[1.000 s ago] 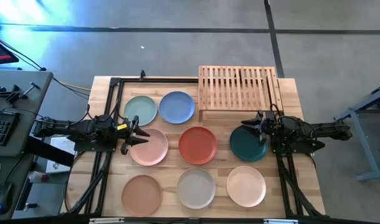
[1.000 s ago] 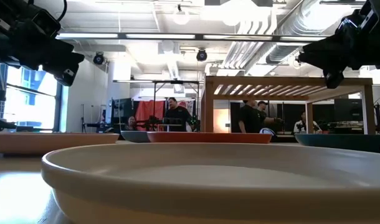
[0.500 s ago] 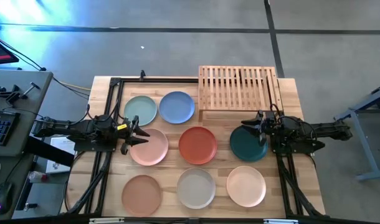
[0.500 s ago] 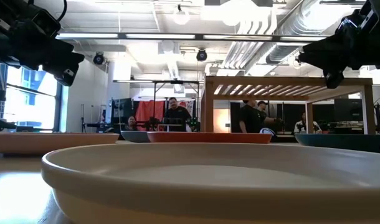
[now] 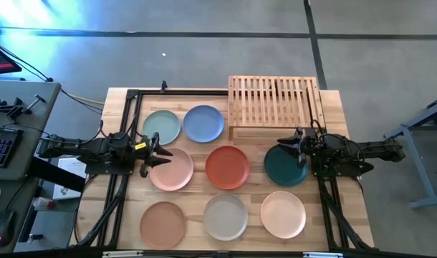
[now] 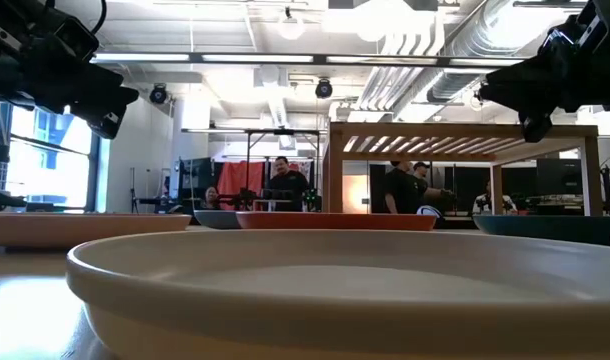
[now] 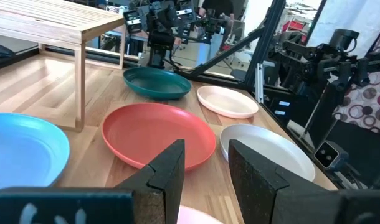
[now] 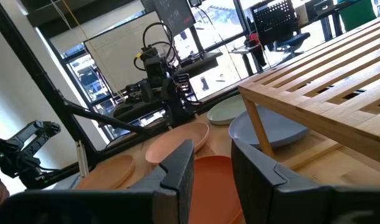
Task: Place and stack plates onto a shelf
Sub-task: Put the orange plate on the shelf
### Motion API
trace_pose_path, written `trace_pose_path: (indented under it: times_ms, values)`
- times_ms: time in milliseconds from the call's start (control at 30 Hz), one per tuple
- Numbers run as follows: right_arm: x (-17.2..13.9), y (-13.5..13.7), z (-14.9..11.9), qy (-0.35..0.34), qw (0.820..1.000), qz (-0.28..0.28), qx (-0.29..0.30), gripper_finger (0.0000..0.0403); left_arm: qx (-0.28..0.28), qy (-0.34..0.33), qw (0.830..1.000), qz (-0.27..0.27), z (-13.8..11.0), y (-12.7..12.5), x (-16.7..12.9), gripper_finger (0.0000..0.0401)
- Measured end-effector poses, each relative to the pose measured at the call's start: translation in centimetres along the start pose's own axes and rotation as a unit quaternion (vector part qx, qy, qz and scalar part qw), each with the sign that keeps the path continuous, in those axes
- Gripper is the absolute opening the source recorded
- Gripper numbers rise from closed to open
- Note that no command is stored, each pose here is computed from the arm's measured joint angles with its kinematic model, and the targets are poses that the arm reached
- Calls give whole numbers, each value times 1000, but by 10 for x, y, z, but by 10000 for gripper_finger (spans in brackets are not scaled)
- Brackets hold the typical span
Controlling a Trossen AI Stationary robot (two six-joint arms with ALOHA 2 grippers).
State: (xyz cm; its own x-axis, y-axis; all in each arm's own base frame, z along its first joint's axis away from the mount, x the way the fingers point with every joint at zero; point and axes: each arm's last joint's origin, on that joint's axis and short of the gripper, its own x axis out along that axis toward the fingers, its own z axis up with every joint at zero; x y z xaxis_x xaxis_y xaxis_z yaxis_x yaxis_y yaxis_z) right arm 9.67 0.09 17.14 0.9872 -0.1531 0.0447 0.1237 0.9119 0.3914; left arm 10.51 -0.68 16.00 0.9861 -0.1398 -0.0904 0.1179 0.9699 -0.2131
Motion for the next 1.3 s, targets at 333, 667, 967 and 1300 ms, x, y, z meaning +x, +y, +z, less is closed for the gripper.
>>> trace_pose_path:
  times_ms: [333, 667, 967, 1300]
  values:
    - [0, 0, 0, 0, 1000, 0, 0, 92, -56, -1, 998, 5, 0, 0, 0, 113]
    - [0, 0, 0, 0, 1000, 0, 0, 92, -127, -10, 992, 19, 1, 1, 0, 113]
    - [0, 0, 0, 0, 1000, 0, 0, 92, -220, -25, 975, 30, 2, 2, 0, 113]
    - [0, 0, 0, -2, 998, 1, 68, 92, -339, -34, 939, 33, 3, 2, 0, 113]
